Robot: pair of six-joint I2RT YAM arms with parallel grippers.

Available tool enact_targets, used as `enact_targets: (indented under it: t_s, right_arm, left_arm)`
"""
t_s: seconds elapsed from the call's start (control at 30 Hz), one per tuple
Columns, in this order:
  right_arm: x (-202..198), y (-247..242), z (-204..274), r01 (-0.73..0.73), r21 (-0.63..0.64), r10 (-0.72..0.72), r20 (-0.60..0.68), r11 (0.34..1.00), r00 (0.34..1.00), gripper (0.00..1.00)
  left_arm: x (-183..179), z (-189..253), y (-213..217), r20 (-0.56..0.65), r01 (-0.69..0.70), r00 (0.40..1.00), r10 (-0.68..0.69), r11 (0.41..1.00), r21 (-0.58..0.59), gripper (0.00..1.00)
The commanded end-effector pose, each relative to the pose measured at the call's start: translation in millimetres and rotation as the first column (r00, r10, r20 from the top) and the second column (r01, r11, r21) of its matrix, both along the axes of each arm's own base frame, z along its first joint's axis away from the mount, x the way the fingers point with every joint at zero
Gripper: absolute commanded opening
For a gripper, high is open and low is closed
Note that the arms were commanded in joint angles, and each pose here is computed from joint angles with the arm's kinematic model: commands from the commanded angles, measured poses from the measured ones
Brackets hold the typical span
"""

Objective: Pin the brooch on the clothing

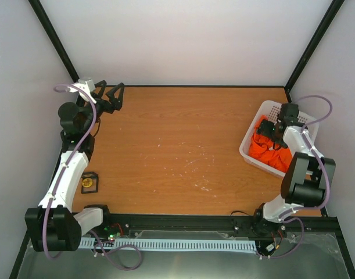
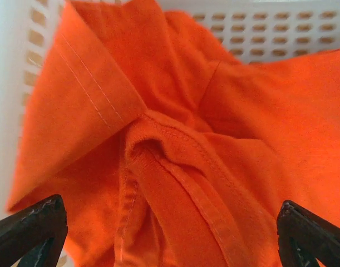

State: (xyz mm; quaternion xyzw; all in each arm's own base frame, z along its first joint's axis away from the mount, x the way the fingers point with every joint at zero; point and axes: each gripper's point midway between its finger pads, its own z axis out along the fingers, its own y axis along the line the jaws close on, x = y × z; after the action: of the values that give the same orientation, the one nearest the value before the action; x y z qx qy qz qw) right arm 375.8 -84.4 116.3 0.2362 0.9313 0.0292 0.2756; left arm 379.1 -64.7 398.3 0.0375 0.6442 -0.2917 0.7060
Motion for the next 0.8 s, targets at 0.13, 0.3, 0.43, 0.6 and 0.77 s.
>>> enact_targets:
  t_s: [0.13,0.3,0.43,0.6,0.77]
  right_arm:
    - [7,10,-65,-0.046,-0.022,0.043,-0.143,0.999,0.989,0.96]
    - [8,12,-85,-0.056,-0.016,0.053,-0.178,0.998,0.983,0.69]
    - [15,5,-69,-0.046,-0.058,0.038,-0.141,0.997,0.989,0.30]
    - [28,-7,-10,-0.002,-0.127,0.001,-0.007,0.992,1.000,0.03]
    - [31,-10,56,0.014,-0.175,0.008,0.124,0.984,0.992,0.02]
  left_arm:
    - [-15,43,-11,0.122,0.089,0.989,-0.088,0.996,-0.006,1.00]
    - [-16,47,-19,0.130,0.106,0.986,-0.108,0.994,0.027,1.00]
    - [-21,53,-25,0.145,0.142,0.978,-0.147,0.989,0.044,1.00]
    - [-28,59,-29,0.163,0.161,0.971,-0.174,0.983,0.089,1.00]
    - [-25,47,-31,0.142,0.215,0.964,-0.223,0.974,0.072,1.00]
